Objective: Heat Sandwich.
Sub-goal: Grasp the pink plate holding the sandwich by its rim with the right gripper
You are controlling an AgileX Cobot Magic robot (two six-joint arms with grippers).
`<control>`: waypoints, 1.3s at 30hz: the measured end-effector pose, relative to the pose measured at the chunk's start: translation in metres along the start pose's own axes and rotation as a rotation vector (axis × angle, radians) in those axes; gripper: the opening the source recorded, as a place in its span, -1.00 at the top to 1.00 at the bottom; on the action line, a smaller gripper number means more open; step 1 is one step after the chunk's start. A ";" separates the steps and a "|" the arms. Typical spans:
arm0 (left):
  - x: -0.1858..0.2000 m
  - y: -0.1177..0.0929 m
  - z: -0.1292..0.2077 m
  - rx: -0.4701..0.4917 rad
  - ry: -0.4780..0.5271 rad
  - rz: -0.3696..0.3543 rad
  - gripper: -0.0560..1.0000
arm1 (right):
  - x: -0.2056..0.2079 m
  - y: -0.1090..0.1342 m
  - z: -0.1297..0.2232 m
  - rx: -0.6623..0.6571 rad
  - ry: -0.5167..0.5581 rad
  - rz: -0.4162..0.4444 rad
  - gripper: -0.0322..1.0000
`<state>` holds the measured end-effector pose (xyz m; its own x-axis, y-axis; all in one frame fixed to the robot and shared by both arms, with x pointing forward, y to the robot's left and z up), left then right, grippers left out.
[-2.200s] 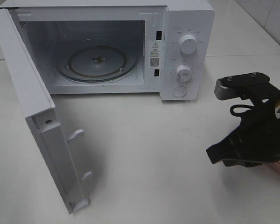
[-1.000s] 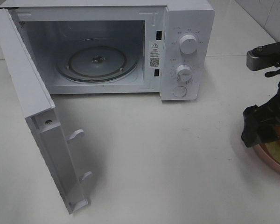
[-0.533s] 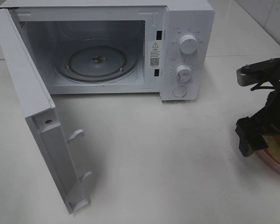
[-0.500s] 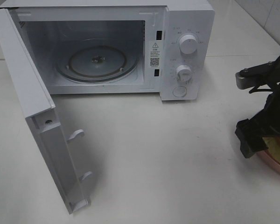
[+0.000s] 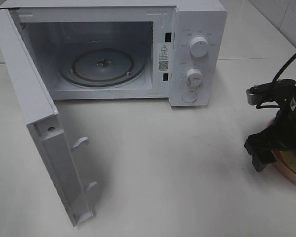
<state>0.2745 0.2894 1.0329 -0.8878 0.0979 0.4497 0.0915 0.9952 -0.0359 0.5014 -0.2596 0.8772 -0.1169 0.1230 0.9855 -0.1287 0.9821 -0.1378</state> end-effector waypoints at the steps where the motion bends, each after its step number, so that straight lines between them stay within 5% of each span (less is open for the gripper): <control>1: 0.000 0.000 0.000 0.000 0.000 0.000 -0.95 | 0.000 0.000 0.000 0.000 0.000 0.000 -0.77; 21: 0.000 0.000 0.000 0.000 0.000 0.000 -0.95 | -0.038 0.005 -0.006 0.018 0.039 -0.009 -0.68; 26: 0.000 0.000 0.000 0.000 0.000 0.000 -0.95 | -0.038 0.003 -0.007 0.032 0.036 0.006 -0.45; 30: 0.000 0.000 0.000 0.000 0.000 0.000 -0.95 | -0.038 0.000 -0.007 0.021 0.031 0.024 -0.05; 35: 0.000 0.000 0.000 0.000 0.000 0.000 -0.95 | -0.038 -0.008 -0.010 -0.006 0.007 0.084 0.71; 39: 0.000 0.000 0.000 0.000 0.000 0.000 -0.95 | -0.037 -0.010 -0.013 -0.007 -0.006 0.100 0.79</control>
<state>0.2745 0.2894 1.0329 -0.8878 0.0979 0.4497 0.0915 0.9952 -0.0359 0.5203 -0.2723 0.8434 -0.1347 0.2196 0.9662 -0.1093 0.9659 -0.2348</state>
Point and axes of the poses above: a point on each arm's last joint axis where the gripper is mounted, x pointing back along that axis away from the gripper, y along the wrist's bending axis when the last joint is at zero, z = x × y, the point moved 5 cm from there along -x, pointing out along that axis toward the gripper, and after that the axes turned 3 degrees about -x, right-handed, at the moved point
